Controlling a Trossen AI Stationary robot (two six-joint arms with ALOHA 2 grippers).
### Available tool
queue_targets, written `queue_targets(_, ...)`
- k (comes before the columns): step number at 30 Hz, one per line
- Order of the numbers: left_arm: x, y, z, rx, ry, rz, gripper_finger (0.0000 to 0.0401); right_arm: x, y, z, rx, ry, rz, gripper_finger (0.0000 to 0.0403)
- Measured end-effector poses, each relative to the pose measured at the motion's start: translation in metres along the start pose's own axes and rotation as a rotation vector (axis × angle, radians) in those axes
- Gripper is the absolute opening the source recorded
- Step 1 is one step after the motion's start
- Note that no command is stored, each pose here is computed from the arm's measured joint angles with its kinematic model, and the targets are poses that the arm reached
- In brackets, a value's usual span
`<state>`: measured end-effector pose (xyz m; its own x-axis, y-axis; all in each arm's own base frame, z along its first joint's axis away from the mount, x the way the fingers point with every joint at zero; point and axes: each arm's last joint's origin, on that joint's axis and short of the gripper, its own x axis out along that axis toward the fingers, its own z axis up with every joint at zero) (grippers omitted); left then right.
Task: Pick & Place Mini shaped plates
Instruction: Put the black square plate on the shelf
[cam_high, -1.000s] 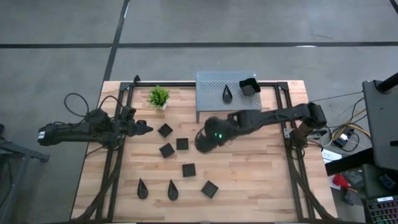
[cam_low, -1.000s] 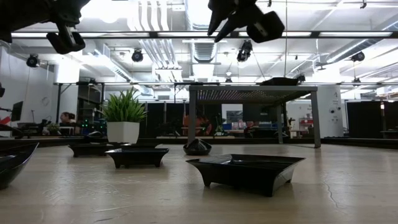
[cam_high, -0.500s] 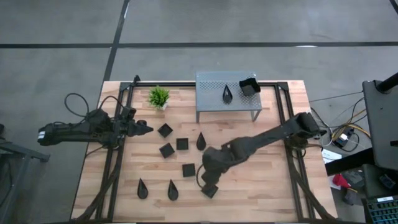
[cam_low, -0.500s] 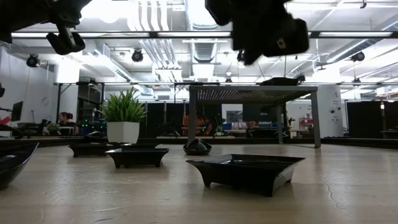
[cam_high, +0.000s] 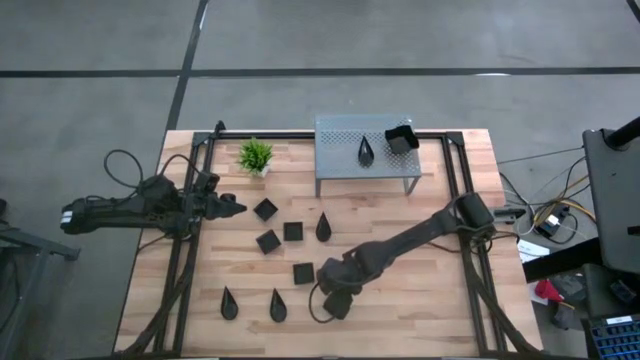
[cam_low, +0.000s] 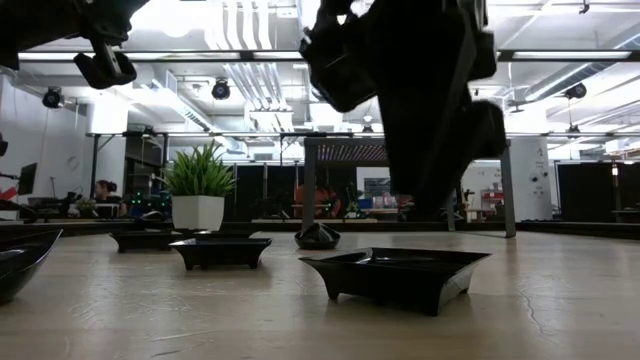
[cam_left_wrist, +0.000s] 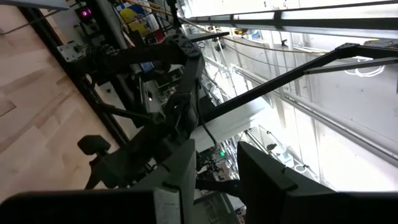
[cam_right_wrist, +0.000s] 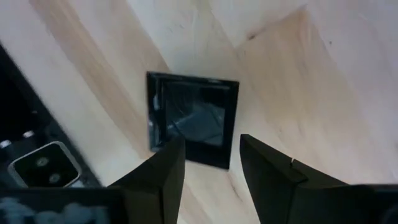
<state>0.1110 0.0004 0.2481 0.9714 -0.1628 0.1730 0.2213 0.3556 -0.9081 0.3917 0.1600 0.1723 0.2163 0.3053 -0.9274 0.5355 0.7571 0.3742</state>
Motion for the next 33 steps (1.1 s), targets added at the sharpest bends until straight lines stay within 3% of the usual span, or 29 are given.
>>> queue_targets(6,0.0,0.001,0.0,-0.006,0.002,0.005,0.011,0.022,-0.005,0.002,-0.018,0.016,-0.03,0.014)
queue_targets(18,0.0,0.0,0.0,-0.021,0.001,0.003,0.011,0.031,-0.011,0.002,-0.022,0.02,-0.04,0.0117)
queue_targets(23,0.0,0.0,0.0,-0.021,0.0,0.001,0.011,0.031,-0.012,0.002,-0.022,0.02,-0.041,0.0085)
queue_targets(29,0.0,0.0,0.0,-0.022,0.0,0.002,0.011,0.032,-0.01,0.003,-0.022,0.009,-0.026,0.0017)
queue_targets(33,0.0,0.0,0.0,-0.022,0.0,0.002,0.011,0.03,-0.011,0.003,0.012,0.009,-0.026,0.001)
